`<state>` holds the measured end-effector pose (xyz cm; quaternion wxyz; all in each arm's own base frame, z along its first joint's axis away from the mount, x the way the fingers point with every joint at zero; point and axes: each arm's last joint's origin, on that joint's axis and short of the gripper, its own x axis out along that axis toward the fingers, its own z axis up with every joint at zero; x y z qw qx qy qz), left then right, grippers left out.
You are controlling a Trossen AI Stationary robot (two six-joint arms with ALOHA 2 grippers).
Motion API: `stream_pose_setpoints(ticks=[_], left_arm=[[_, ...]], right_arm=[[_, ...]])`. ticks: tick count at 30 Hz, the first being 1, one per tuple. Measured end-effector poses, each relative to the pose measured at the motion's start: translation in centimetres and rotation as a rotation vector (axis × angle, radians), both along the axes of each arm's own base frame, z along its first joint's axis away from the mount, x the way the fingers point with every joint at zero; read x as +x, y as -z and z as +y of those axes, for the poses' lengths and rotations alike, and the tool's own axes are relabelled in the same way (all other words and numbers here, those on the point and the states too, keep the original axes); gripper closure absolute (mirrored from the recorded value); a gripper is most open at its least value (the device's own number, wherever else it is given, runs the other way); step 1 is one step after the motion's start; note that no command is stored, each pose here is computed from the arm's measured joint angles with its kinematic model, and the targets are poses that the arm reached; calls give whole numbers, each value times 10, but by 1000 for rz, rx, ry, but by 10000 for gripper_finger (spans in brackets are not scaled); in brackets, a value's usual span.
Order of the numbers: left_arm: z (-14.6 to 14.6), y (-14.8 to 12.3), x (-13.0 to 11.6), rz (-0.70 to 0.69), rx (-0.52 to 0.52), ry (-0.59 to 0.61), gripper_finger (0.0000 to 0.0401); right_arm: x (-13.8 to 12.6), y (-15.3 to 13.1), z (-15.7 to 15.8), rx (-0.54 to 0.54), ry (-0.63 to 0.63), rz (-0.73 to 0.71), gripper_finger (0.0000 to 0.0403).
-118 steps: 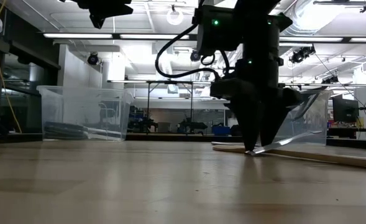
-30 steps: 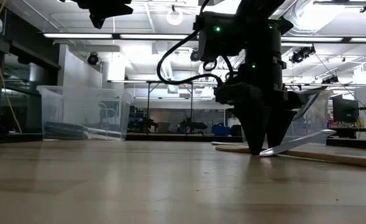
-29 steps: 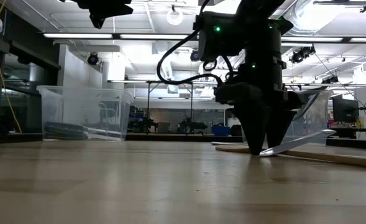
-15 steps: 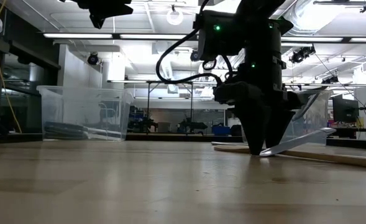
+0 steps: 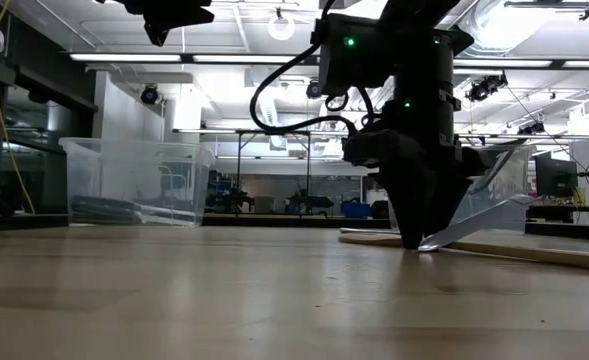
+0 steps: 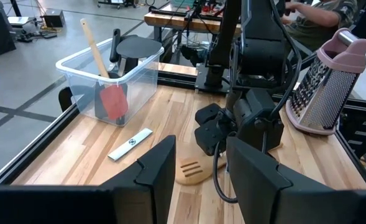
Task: Pick & Place Kitchen Items
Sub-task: Put the brown serving spoon into the bottom transparent bin
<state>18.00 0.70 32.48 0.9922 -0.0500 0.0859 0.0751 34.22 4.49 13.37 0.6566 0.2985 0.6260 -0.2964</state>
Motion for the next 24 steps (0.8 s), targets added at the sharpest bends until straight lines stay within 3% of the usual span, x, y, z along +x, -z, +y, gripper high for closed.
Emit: stream_pose_setpoints(ticks=[19,24], left_arm=[[0,0,0,0,0,-1,260],[0,0,0,0,0,-1,260]], right_arm=[[1,0,0,-6,-40,-11,317],[1,0,0,-5,-73,-12,321]])
